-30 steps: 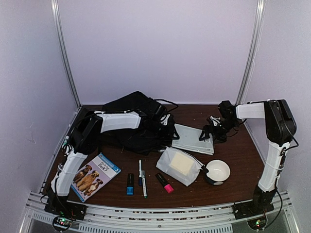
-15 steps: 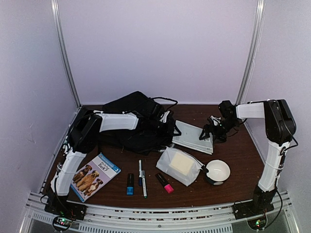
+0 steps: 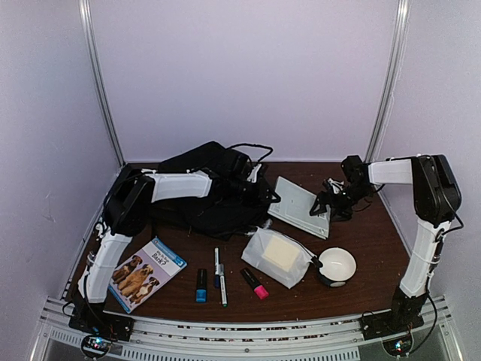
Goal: Pack the student bag
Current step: Pick up the book at the center of the board, then pass from the left arm to the right
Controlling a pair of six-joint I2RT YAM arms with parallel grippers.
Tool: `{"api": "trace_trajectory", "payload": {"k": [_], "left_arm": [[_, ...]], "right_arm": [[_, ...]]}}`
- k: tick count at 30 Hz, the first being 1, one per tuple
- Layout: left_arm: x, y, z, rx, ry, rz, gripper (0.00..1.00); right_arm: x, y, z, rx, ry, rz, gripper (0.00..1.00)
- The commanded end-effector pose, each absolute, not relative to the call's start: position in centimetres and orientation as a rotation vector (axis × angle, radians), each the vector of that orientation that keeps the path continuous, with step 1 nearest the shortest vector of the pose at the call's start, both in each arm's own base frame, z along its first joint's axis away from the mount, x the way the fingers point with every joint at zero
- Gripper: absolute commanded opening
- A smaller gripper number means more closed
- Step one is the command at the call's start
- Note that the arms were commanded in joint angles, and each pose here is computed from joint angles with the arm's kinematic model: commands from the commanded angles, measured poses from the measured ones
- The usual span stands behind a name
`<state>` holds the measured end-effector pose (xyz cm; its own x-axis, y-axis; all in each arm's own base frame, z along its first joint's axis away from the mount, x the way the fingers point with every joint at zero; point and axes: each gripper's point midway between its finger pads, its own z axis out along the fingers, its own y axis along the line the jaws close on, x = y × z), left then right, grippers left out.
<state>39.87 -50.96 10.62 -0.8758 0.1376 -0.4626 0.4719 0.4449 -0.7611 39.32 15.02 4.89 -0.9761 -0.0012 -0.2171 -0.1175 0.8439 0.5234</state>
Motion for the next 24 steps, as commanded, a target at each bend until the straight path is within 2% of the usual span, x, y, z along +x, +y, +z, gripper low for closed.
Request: {"api": "trace_trajectory", "payload": {"k": [1,8,14,18,22,24], "left_arm": [[36.3,-54.1,22.9,0.813,1.942,-1.555,0.00],[34.8,-52.5,25.6,0.974,1.854,-1.443,0.00],[34.1,-51.3,26.4,1.075,1.805,-1.330,0.00],[33.3,-50.9,26.7,1.138,1.767,-1.315,0.00],[32.6,-50.4,26.7,1.201,1.705,-1.284,0.00],[32.4,-50.2,26.7,1.220,1.672,-1.268,0.00]], "right_arm": [[39.6,15.7,10.1,-0.227,2.632,0.915,0.91],[39.7,12.7,15.3,-0.310,2.505,0.899,0.92],[38.4,11.8,16.1,-0.487,2.478,0.850,0.92],[36.8,12.3,17.7,-0.727,2.374,0.837,0.92],[34.0,13.6,20.6,-0.928,2.219,1.001,0.92],[32.7,14.2,21.3,-1.062,2.131,1.043,0.88]]}}
